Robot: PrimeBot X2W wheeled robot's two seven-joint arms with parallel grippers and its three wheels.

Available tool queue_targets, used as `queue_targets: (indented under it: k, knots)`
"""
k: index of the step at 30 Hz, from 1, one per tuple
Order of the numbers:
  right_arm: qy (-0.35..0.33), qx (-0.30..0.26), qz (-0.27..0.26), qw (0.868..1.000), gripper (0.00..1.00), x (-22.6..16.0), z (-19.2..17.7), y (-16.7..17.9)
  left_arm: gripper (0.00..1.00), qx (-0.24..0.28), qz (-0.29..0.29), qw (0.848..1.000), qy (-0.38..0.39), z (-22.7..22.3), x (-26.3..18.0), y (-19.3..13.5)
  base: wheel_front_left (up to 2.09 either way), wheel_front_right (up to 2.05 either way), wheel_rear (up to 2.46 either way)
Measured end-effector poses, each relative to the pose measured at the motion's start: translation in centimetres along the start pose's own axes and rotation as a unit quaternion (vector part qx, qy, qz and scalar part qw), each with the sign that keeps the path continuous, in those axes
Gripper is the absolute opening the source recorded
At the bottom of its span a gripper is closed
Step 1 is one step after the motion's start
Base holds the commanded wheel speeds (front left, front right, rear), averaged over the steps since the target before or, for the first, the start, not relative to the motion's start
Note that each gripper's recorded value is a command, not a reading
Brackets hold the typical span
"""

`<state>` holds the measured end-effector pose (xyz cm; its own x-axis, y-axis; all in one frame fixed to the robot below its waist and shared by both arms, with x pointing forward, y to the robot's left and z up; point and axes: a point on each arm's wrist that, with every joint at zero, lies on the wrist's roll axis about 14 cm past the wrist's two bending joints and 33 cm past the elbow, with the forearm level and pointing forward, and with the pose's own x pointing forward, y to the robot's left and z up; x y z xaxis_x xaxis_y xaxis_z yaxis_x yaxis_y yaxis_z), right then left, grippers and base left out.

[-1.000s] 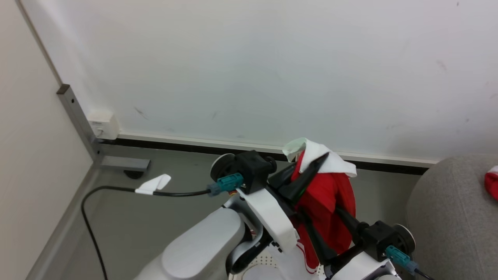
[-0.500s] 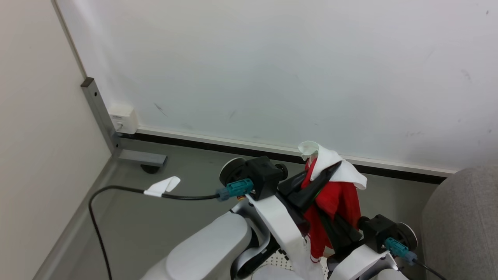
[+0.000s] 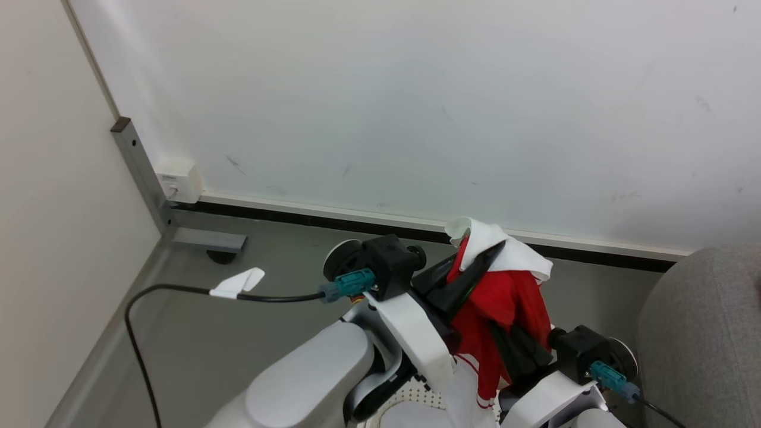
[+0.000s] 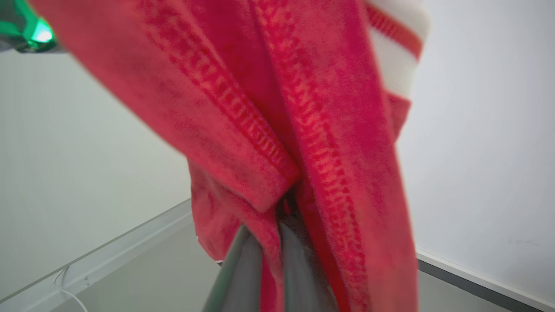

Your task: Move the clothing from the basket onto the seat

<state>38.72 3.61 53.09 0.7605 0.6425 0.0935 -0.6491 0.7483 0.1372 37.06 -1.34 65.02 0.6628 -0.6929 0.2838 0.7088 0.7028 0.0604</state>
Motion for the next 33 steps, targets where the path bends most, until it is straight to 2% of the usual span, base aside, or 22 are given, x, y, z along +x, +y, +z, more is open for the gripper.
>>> queue_targets:
  k: [7, 9, 11, 14, 15, 16, 26, 33]
  knots:
    - [-0.026, 0.014, -0.020, 0.999, 0.00, -0.2, 1.4, -1.0, 0.00, 0.001, 0.016, 1.000, 0.014, -0.9, -0.3, 1.1, 0.00, 0.00, 0.00]
    - [-0.032, 0.019, -0.034, 0.999, 0.00, -0.6, 1.6, -1.8, 0.06, 0.000, 0.018, 1.000, 0.020, -1.4, -0.4, 1.2, 0.00, 0.00, 0.00]
    - [-0.040, 0.021, -0.048, 0.998, 0.00, -0.9, 2.0, -2.6, 0.18, -0.003, 0.017, 0.999, 0.028, -2.1, -0.6, 1.1, 0.00, 0.00, 0.00]
    - [-0.052, 0.018, -0.070, 0.996, 0.00, -1.5, 2.6, -4.1, 0.27, -0.012, 0.010, 0.999, 0.038, -3.0, -0.7, 0.6, 0.00, 0.00, 0.00]
    - [-0.055, 0.016, -0.078, 0.995, 0.00, -1.7, 2.8, -4.6, 0.58, -0.018, 0.009, 0.999, 0.040, -3.2, -0.7, 0.5, 0.00, 0.00, 0.00]
    - [-0.059, 0.015, -0.088, 0.994, 0.00, -2.1, 3.0, -5.2, 1.00, -0.022, 0.007, 0.999, 0.042, -3.4, -0.7, 0.4, 0.00, 0.00, 0.00]
    - [-0.081, -0.009, -0.173, 0.982, 0.00, -6.0, 4.4, -10.4, 1.00, -0.058, -0.054, 0.995, 0.053, -5.5, 0.3, -3.5, 0.00, 0.00, 0.00]
    - [-0.095, -0.029, -0.243, 0.965, 0.00, -10.4, 5.7, -14.1, 1.00, -0.076, -0.105, 0.991, 0.041, -5.9, 2.1, -6.4, 0.00, 0.00, 0.00]
